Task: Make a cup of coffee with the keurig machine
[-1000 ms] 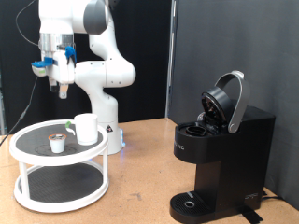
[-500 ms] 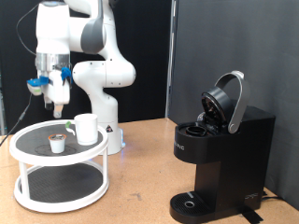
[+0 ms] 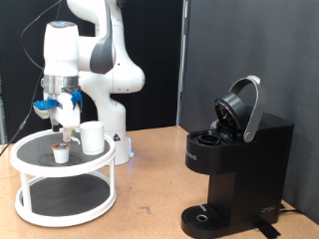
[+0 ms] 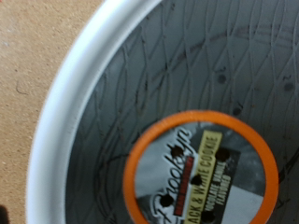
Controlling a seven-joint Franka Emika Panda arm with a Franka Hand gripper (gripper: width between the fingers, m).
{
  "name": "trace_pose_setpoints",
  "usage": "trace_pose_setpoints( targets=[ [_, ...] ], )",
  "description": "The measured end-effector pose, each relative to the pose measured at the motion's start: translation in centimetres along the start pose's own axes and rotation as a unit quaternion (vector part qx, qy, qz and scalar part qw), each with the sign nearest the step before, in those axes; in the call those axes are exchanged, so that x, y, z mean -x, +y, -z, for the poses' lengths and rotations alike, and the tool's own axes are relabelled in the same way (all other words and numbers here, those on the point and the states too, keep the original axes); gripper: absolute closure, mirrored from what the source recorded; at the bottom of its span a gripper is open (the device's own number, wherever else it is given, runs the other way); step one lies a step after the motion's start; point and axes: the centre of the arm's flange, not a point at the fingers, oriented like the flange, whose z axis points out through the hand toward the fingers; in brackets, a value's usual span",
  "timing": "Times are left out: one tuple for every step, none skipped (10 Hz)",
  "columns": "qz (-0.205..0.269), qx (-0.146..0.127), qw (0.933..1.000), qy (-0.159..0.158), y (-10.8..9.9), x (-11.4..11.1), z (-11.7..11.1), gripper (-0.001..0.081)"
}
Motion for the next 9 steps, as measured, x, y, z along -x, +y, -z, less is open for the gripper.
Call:
trace_pose_setpoints(
  targets=[
    [0.005, -0.001, 1.0000, 0.001, 0.4, 0.1, -0.5, 0.0072],
    [0.008, -0.002, 1.0000, 0.003, 0.7, 0.2, -0.9, 0.0072],
    [0.010, -0.003, 0.9999, 0.004, 0.9, 0.1, -1.2, 0.0072],
    [0.012, -0.005, 0.9999, 0.005, 1.1, 0.0, -1.4, 0.0072],
    [0.014, -0.006, 0.9999, 0.007, 1.2, -0.1, -1.5, 0.0072],
    [0.013, -0.008, 0.9999, 0.008, 1.2, -0.3, -1.6, 0.0072],
    [0.011, -0.010, 0.9999, 0.007, 1.1, -0.4, -1.6, 0.0072],
    [0.010, -0.013, 0.9998, 0.007, 1.0, -0.5, -1.7, 0.0072],
    [0.008, -0.015, 0.9998, 0.007, 1.0, -0.6, -1.8, 0.0072]
  ],
)
